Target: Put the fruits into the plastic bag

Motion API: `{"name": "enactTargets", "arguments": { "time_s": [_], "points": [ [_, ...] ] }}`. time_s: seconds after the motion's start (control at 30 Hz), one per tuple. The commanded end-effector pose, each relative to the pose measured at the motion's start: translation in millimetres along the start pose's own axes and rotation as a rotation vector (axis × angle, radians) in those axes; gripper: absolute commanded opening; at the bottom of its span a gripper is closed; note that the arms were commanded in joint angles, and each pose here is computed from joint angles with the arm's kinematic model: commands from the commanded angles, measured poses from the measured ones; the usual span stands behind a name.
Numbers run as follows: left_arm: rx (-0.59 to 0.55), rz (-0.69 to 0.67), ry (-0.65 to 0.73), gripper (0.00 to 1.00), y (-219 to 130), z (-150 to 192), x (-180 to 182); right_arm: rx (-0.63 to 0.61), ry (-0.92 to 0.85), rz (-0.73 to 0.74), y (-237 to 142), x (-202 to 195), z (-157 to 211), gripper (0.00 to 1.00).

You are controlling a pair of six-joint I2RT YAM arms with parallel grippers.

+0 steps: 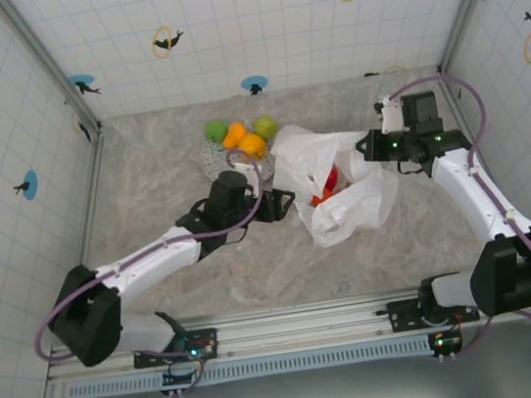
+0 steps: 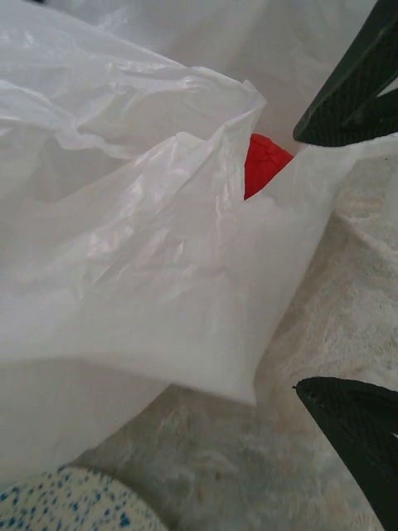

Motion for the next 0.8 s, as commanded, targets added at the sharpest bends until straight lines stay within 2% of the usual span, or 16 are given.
{"name": "enactTargets", "arguments": {
  "time_s": [0.0, 0.13, 0.33, 0.6, 0.63, 0.77],
  "points": [
    [-0.007, 0.034, 0.021, 0.78, -20.9, 0.3, 7.2, -0.041, 0.003, -0.074, -0.3, 7.6, -4.7, 0.00],
    [-0.080, -0.005, -0.013, 0.82, -37.6, -15.1, 23.6, -0.046, 0.008, -0.080, 2.4, 7.6, -5.7, 0.00],
    [-0.134, -0.252, -0.101, 0.85, -35.1, -43.6, 81.8, -0.047, 0.007, -0.090, 5.5, 7.4, -6.1, 0.00],
    [-0.073, -0.386, -0.170, 0.96, 24.7, -77.6, 134.1, -0.040, 0.002, -0.096, 9.6, 5.6, -8.3, 0.00],
    [-0.076, -0.416, -0.194, 0.98, 26.6, -81.1, 149.4, -0.041, 0.002, -0.098, 9.6, 5.6, -8.9, 0.00],
    [-0.059, -0.416, -0.244, 0.98, 55.9, -87.0, 170.4, -0.039, 0.002, -0.104, 10.8, 5.5, -11.0, 0.00]
  ]
}}
Point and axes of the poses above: each hand's point on the last joint's axis, 136 mm out from that joint toward the fingers, its own y axis out along the fingers, its own x axis along the line the jaws close on, z = x × y, the point moved 9 cm from there along -y, back along the fingers, and after that the axes turned 7 degrees about y, right-handed, at the moved point
